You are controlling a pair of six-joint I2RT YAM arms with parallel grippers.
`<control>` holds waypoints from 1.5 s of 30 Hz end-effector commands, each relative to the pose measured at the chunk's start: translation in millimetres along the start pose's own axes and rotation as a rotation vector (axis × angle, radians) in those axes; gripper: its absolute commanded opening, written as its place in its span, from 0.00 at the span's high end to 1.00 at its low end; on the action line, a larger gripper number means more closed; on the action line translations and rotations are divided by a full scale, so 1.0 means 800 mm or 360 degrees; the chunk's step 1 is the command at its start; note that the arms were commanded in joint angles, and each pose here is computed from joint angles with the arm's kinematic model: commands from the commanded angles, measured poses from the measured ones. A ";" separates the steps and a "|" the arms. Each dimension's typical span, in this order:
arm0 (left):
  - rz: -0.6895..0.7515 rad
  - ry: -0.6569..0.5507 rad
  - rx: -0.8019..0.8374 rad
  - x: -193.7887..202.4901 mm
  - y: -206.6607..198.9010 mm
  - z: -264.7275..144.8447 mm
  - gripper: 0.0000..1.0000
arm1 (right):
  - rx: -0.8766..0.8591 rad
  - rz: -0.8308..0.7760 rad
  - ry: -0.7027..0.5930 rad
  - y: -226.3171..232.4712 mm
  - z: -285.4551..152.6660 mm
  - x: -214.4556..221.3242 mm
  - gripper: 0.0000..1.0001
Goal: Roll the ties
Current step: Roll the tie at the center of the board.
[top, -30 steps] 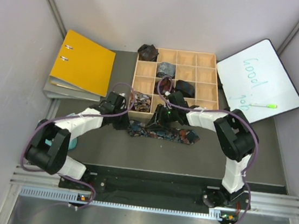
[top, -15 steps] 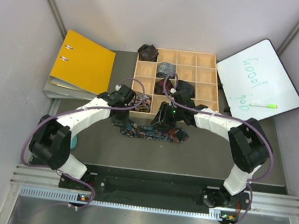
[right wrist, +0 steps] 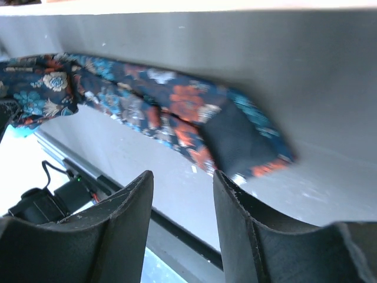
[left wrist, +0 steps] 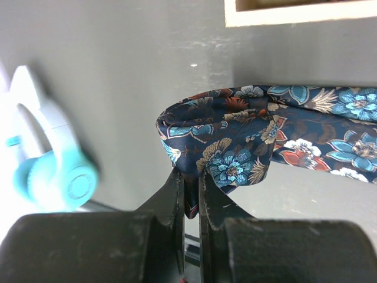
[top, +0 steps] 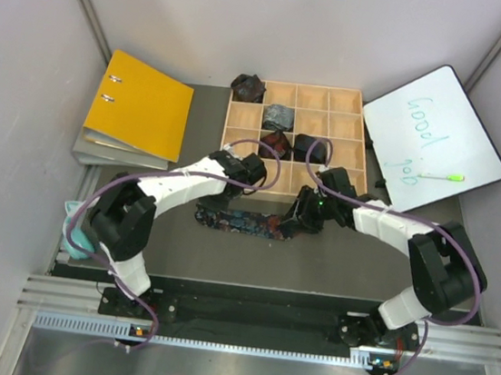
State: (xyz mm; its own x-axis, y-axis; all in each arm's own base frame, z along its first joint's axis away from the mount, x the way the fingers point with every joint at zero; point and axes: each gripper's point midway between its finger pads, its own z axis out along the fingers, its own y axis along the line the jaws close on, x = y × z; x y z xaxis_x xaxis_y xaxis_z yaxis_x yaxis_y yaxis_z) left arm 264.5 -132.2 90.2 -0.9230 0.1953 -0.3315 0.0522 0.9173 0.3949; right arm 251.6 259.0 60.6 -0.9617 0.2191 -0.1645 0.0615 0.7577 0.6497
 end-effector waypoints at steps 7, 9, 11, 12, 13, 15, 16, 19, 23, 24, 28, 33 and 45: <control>0.0237 -0.0066 -0.0456 0.000 0.000 -0.009 0.93 | -0.0041 0.0012 -0.0161 -0.008 -0.028 -0.014 0.54; 0.0266 -0.0072 -0.0474 0.000 -0.009 -0.012 0.93 | -0.0038 0.0021 -0.0173 -0.011 -0.031 -0.014 0.54; 0.0297 -0.0086 -0.0495 0.000 -0.014 -0.015 0.92 | -0.0035 0.0023 -0.0179 -0.014 -0.032 -0.015 0.54; 0.0298 -0.0086 -0.0505 0.000 -0.018 -0.014 0.92 | -0.0030 0.0020 -0.0178 -0.016 -0.033 -0.012 0.54; 0.0306 -0.0089 -0.0512 0.001 -0.021 -0.014 0.92 | -0.0034 0.0022 -0.0182 -0.017 -0.034 -0.013 0.54; 0.0336 -0.0092 -0.0528 0.003 -0.030 -0.012 0.92 | -0.0031 0.0024 -0.0182 -0.020 -0.036 -0.011 0.54; 0.0344 -0.0092 -0.0536 0.004 -0.033 -0.011 0.92 | -0.0037 0.0025 -0.0192 -0.020 -0.038 -0.012 0.54; 0.0386 -0.0095 -0.0547 0.007 -0.048 -0.011 0.91 | -0.0043 0.0025 -0.0204 -0.021 -0.043 -0.012 0.54; 0.0436 -0.0113 -0.0540 0.009 -0.069 -0.012 0.87 | -0.0042 0.0028 -0.0227 -0.024 -0.053 -0.014 0.53; 0.0448 -0.0112 -0.0543 0.009 -0.075 -0.010 0.85 | -0.0039 0.0027 -0.0232 -0.025 -0.054 -0.014 0.53; 0.0483 -0.0120 -0.0543 0.010 -0.091 -0.008 0.76 | -0.0037 0.0019 -0.0247 -0.025 -0.062 -0.013 0.53; 0.0500 -0.0114 -0.0507 0.010 -0.108 -0.002 0.70 | -0.0041 0.0011 -0.0267 -0.024 -0.069 -0.013 0.53; 0.0317 -0.0127 -0.0081 -0.003 -0.151 -0.027 0.24 | 0.0002 -0.0037 -0.0318 -0.016 -0.087 -0.023 0.52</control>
State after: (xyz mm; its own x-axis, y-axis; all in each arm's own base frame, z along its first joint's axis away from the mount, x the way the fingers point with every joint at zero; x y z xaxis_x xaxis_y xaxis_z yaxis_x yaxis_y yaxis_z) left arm 247.4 -218.8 44.1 -0.8694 0.4512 -0.2012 0.2202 0.7184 0.6599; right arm 234.5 198.4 76.7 -0.9141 0.3268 -0.2400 0.1143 0.7755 0.6209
